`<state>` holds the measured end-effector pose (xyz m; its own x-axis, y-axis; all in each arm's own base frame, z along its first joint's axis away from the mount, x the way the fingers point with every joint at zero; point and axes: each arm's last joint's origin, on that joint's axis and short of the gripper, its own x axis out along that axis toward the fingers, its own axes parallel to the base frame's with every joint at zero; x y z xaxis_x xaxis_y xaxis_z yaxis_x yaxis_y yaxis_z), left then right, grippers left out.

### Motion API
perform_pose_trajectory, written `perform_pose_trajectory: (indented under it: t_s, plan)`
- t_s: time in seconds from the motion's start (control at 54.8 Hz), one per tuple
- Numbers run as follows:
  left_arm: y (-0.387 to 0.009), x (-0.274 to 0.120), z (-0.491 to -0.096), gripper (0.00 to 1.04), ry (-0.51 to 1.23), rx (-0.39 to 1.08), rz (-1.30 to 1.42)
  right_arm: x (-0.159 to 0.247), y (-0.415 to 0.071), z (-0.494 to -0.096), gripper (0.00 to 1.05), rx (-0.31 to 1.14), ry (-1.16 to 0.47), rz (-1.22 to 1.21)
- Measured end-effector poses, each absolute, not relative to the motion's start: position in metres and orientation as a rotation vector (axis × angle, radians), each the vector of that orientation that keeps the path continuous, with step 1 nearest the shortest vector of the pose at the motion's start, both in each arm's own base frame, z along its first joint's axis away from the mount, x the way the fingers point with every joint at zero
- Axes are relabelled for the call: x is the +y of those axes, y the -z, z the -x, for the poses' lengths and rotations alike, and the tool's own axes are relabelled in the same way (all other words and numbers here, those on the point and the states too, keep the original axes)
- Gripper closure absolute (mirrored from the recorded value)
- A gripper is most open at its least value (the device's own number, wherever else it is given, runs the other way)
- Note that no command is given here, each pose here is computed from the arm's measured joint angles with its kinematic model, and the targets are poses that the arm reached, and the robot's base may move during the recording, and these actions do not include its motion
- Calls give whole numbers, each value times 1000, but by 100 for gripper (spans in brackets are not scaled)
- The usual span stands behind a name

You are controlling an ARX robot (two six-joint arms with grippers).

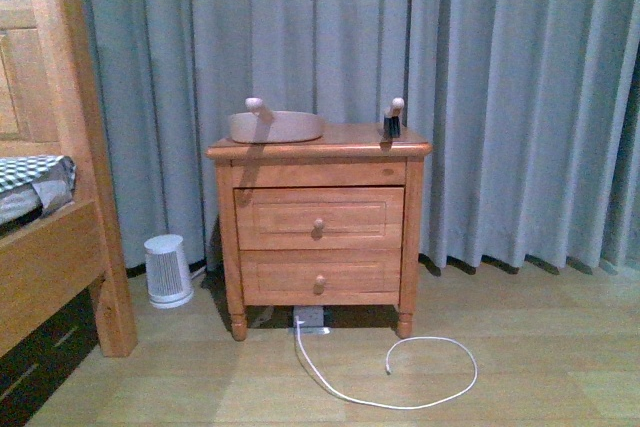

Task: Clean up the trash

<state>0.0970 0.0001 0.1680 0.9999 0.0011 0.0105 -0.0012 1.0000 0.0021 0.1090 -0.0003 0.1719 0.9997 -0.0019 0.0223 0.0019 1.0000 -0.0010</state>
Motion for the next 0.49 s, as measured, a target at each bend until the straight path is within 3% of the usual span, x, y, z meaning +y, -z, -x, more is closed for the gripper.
perform_pose_trajectory:
  t_s: [0.492]
  plan:
    - [-168, 0, -97, 8, -1, -10, -2, 0, -172, -109, 7, -22, 2, 1]
